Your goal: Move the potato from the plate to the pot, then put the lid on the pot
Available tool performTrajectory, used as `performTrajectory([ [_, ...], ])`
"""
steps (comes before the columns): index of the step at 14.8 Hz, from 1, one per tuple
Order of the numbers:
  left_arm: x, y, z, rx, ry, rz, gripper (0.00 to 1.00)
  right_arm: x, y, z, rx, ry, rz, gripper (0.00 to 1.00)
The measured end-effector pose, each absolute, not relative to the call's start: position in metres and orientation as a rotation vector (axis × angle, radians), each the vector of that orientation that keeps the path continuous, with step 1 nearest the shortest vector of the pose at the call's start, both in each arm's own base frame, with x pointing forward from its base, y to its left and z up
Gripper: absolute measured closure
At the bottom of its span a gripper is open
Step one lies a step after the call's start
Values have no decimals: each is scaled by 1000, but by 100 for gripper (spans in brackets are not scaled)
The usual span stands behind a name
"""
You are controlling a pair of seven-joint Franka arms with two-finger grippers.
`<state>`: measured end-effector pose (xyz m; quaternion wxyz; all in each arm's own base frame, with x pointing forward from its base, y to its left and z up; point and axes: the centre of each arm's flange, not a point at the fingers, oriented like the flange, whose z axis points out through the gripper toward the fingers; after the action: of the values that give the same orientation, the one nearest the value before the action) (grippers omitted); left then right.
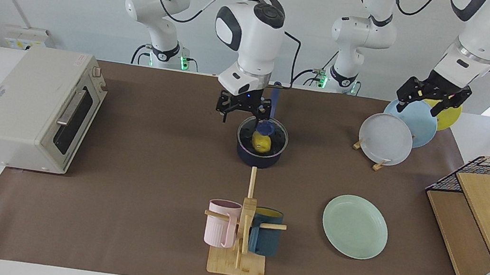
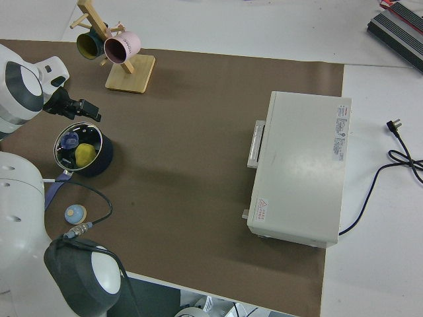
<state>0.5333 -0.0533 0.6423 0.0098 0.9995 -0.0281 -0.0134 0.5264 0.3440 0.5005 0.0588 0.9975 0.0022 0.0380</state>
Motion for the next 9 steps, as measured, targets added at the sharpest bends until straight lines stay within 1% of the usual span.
performTrajectory([
  [4, 533, -54, 642, 3120, -89, -40, 0, 544, 243, 548, 3046, 34, -22, 0],
  [7, 534, -54, 642, 3120, -90, -38, 0, 543, 175, 576, 3054, 81, -102, 0],
  [9, 534, -53, 643, 3120, -88, -37, 0, 540, 134, 589, 3053, 43, -144, 0],
])
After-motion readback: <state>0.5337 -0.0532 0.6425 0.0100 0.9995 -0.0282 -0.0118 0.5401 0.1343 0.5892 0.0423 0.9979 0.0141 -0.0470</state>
